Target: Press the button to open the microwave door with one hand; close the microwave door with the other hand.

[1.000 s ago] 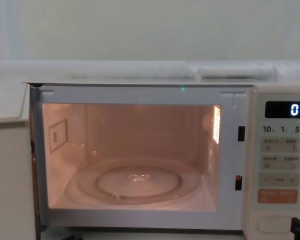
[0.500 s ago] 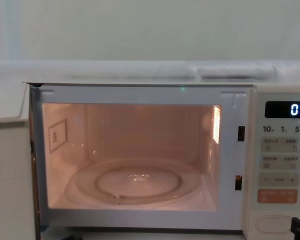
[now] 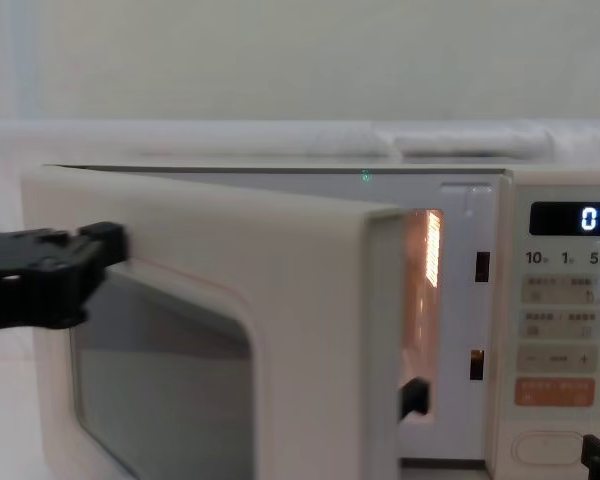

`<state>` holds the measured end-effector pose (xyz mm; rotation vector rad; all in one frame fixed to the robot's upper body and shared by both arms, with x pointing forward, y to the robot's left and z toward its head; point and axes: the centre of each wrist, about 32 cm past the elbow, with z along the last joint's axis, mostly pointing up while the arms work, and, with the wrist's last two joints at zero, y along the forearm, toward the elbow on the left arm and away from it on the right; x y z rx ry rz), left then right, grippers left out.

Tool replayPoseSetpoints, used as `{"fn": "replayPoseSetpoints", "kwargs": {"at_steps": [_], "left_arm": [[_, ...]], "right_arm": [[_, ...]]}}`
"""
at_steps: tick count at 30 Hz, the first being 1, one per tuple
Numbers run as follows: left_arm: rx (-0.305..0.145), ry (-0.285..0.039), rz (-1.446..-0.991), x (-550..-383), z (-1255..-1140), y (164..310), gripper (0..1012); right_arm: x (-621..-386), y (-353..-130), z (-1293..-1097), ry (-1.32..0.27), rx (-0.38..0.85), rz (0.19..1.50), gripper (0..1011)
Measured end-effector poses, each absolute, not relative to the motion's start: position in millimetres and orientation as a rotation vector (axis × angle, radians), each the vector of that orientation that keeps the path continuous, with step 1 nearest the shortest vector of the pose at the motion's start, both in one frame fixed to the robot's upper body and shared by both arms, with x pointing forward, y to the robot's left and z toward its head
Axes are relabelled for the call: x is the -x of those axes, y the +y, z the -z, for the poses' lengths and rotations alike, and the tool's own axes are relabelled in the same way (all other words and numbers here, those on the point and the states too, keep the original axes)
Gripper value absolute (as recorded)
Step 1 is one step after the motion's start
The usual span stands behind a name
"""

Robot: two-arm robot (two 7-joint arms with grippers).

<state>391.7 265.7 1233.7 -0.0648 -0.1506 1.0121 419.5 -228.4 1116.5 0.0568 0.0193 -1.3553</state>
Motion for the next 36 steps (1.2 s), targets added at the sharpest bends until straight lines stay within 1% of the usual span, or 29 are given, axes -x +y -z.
{"fn": "replayPoseSetpoints", "kwargs": {"at_steps": [4, 8, 11, 15, 29, 33, 36], "left_arm": [[0.072, -0.153, -0.992, -397.7, -1234.2, 256.7, 0], [0.067, -0.153, -0.985, -402.6, -1235.5, 249.9, 0], [0.057, -0.147, -0.991, -407.0, -1236.3, 245.8, 0], [0.056, -0.140, -0.994, -410.0, -1236.0, 243.5, 0], [0.072, -0.112, -1.007, -426.9, -1232.1, 233.7, 0], [0.074, -0.111, -1.009, -431.7, -1231.0, 231.1, 0], [0.066, -0.124, -1.010, -436.8, -1231.1, 228.0, 0]], "right_arm": [[-419, -228, -1116.5, 0.019, -0.057, 1.355, 1002], [-419, -228, -1116.5, 0.019, -0.057, 1.355, 1002], [-419, -228, -1116.5, 0.019, -0.057, 1.355, 1002], [-419, -228, -1116.5, 0.019, -0.057, 1.355, 1002], [-419, -228, -1116.5, 0.019, -0.057, 1.355, 1002], [-419, -228, -1116.5, 0.019, -0.057, 1.355, 1002], [-419, -228, -1116.5, 0.019, -0.057, 1.355, 1002]]}}
